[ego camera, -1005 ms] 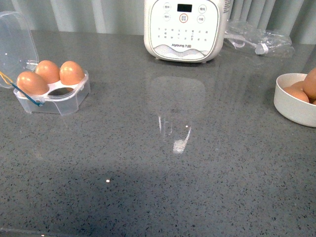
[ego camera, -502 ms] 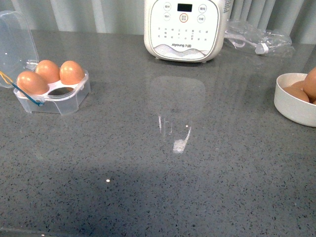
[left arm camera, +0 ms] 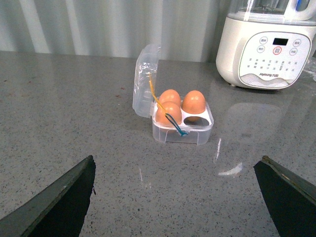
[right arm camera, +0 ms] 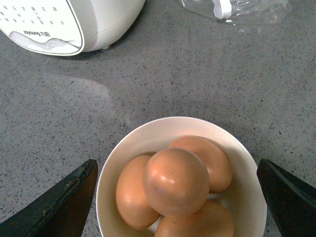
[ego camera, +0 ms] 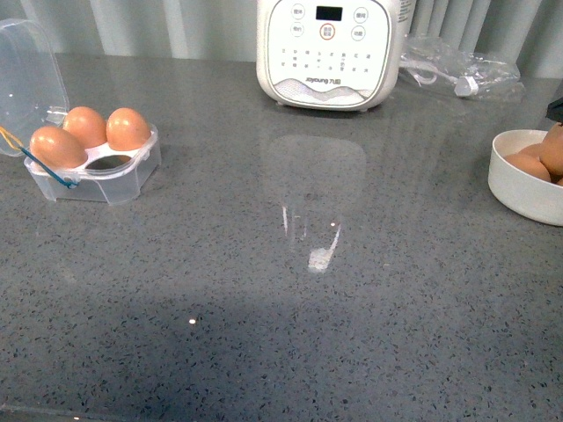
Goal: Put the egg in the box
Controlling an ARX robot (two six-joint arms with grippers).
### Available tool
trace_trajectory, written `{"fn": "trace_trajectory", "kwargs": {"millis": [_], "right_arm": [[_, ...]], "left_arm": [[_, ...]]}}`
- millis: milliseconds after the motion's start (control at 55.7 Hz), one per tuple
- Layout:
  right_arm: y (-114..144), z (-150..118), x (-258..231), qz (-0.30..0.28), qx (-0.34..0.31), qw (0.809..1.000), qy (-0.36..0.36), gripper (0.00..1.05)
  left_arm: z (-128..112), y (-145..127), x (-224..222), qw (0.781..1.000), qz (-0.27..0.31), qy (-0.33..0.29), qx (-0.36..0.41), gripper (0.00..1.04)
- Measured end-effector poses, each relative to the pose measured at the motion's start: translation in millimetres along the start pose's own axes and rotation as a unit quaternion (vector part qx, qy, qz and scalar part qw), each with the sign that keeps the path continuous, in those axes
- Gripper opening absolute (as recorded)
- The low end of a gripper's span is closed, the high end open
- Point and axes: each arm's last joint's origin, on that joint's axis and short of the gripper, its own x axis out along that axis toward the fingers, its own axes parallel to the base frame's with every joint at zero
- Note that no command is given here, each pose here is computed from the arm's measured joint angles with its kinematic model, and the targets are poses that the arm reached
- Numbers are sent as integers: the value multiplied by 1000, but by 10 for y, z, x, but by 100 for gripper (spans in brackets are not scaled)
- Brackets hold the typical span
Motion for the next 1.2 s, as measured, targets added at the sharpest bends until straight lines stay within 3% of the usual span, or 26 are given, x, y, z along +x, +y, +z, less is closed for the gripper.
{"fn": "trace_trajectory", "kwargs": {"millis": [502, 879, 1202], "right_arm": [[-73, -164, 150, -5, 14, 1000, 20, 97], [-28, -163, 163, -2, 5, 1000, 22, 45], [76, -38, 33, 4, -12, 1000, 5, 41]], "left_arm": [[0, 0, 0, 1000, 0, 0, 0, 98], [0, 0, 0, 1000, 0, 0, 0, 98], [0, 0, 0, 1000, 0, 0, 0, 98]]}}
